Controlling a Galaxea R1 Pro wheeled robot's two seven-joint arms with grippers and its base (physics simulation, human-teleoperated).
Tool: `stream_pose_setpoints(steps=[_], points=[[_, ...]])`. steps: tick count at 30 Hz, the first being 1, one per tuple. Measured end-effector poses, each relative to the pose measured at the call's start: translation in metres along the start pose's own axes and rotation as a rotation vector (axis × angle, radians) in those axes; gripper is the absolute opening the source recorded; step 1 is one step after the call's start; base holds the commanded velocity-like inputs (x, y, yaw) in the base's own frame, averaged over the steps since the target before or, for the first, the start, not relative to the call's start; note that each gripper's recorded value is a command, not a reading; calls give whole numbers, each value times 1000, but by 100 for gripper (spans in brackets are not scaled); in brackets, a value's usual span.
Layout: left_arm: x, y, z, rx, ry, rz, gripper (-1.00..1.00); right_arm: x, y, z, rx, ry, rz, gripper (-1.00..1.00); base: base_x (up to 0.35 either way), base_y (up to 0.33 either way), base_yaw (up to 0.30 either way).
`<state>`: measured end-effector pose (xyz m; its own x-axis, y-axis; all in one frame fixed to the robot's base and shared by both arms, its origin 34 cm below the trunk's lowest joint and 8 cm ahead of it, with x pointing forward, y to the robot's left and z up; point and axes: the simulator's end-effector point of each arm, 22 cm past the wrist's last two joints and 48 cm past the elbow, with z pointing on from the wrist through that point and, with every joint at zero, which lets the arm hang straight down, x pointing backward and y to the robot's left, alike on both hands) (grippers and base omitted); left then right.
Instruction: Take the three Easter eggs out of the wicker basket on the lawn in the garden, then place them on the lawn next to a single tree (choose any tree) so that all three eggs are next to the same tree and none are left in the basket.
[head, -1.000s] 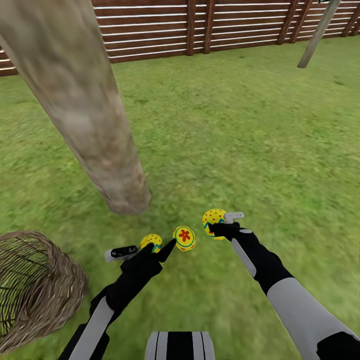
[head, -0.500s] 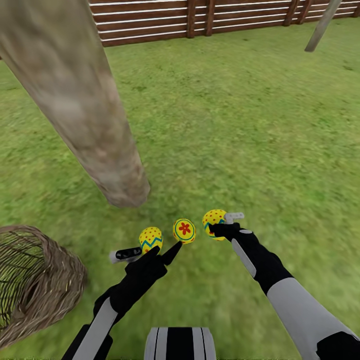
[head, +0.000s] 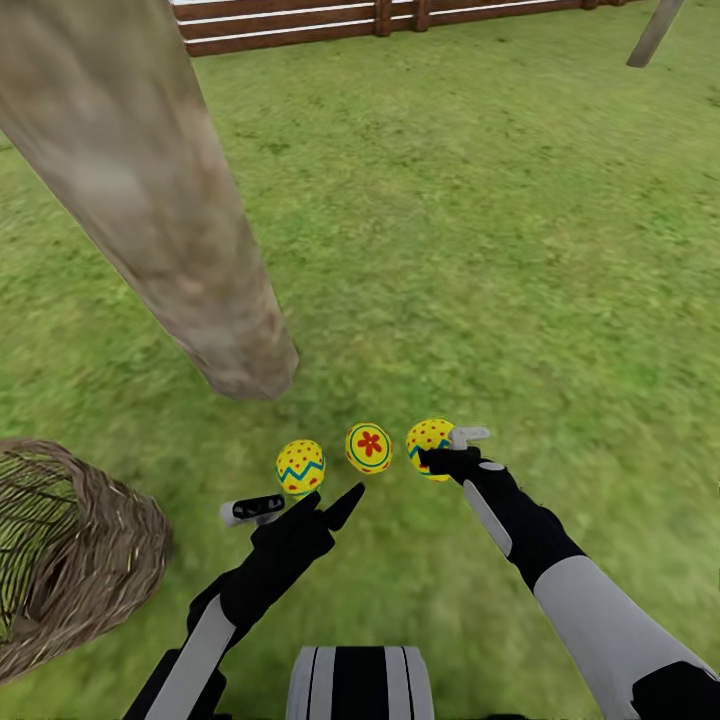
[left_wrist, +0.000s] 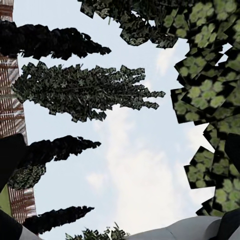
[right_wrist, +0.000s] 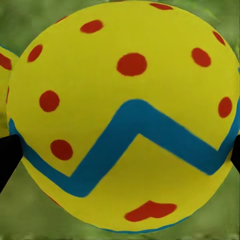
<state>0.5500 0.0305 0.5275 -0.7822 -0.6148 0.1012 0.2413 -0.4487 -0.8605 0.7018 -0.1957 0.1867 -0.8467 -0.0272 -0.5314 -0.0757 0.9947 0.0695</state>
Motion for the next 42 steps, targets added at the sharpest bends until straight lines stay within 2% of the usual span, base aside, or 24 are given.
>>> stream_pose_setpoints(steps=[2, 6, 8, 14, 25, 33, 42], points=[[-1, 4, -2, -5, -4, -5, 100, 15, 5, 5, -6, 28, -30, -100, 0, 0, 0], [-1, 9, -5, -12, -9, -14, 100, 25, 7, 10, -9, 45, -40, -100, 0, 0, 0], [4, 10, -3, -11, 0, -24, 100, 25, 6, 10, -8, 45, -41, -100, 32, 0, 0], [9, 10, 0, -8, 2, -16, 100, 25, 7, 10, -9, 45, -41, -100, 246, -145, 0], [8, 7, 1, 4, 2, -12, 100, 26, 5, 10, -4, 45, -39, -100, 13, -8, 38], [6, 23, -7, -21, -13, -34, 100, 43, 4, 21, -7, 72, -31, -100, 0, 0, 5], [5, 25, -10, -29, -17, -35, 100, 42, 4, 21, -8, 70, -31, -100, 0, 0, 0]])
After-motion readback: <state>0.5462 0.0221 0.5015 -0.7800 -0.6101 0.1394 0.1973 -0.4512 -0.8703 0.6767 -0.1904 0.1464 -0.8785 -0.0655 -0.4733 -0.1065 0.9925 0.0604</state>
